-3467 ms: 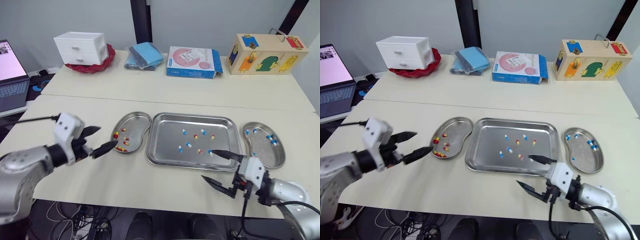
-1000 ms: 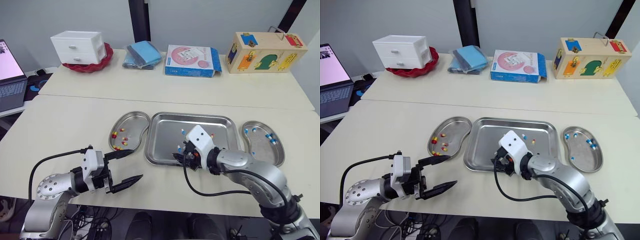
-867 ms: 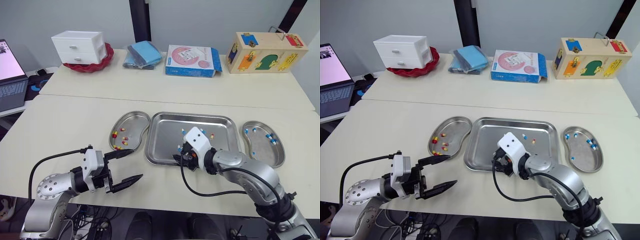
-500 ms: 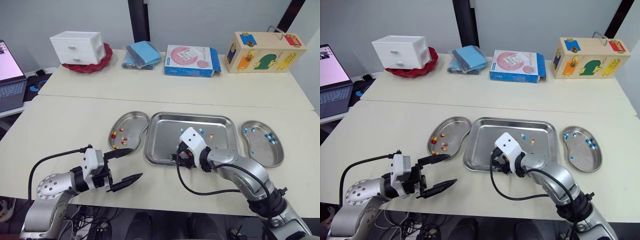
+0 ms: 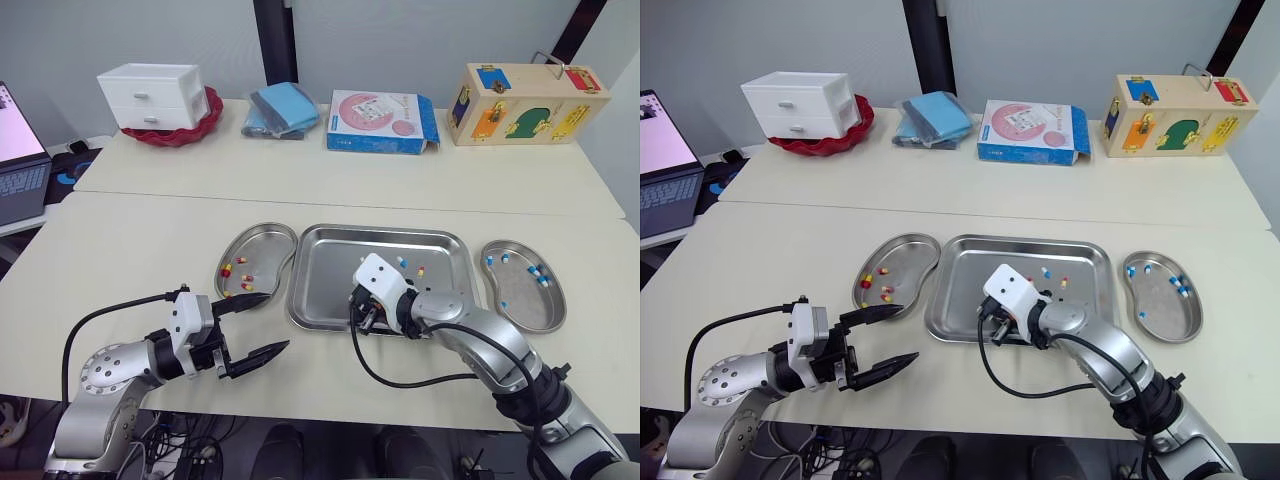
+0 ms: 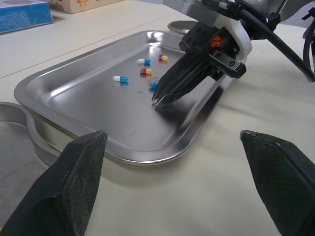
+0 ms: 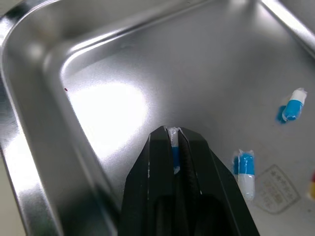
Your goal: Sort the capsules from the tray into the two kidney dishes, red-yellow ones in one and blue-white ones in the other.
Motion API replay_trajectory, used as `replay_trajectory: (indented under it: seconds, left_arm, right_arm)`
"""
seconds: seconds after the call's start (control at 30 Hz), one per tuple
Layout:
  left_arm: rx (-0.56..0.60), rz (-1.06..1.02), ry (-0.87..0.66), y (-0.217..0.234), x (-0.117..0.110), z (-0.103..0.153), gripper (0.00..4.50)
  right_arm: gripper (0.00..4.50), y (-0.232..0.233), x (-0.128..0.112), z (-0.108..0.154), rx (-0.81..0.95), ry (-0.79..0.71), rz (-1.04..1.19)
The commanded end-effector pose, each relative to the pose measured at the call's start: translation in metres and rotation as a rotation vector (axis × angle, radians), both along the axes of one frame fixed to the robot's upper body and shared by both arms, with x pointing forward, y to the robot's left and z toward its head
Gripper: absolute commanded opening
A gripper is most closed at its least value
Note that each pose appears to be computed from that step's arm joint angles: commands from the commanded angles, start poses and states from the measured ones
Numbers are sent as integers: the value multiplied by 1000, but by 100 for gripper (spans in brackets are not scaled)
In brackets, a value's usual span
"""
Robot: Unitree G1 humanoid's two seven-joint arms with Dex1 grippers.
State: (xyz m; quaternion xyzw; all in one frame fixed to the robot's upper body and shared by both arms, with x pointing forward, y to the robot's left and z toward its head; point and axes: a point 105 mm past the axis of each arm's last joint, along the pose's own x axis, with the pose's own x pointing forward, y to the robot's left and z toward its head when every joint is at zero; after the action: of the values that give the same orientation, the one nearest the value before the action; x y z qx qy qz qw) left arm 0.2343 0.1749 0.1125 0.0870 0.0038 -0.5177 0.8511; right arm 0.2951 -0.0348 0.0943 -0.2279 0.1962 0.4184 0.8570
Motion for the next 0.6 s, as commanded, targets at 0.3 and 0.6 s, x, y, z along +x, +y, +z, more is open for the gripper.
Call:
replay_trajectory:
  seconds: [0.3, 0.6]
  left_arm:
    - [-49, -201, -78, -20, -10, 13, 450]
    - [-151, -229, -105, -32, -11, 15, 450]
  right_arm:
    - [1, -64, -23, 63, 149, -155, -138]
    - [1, -171, -39, 80, 193, -214, -516]
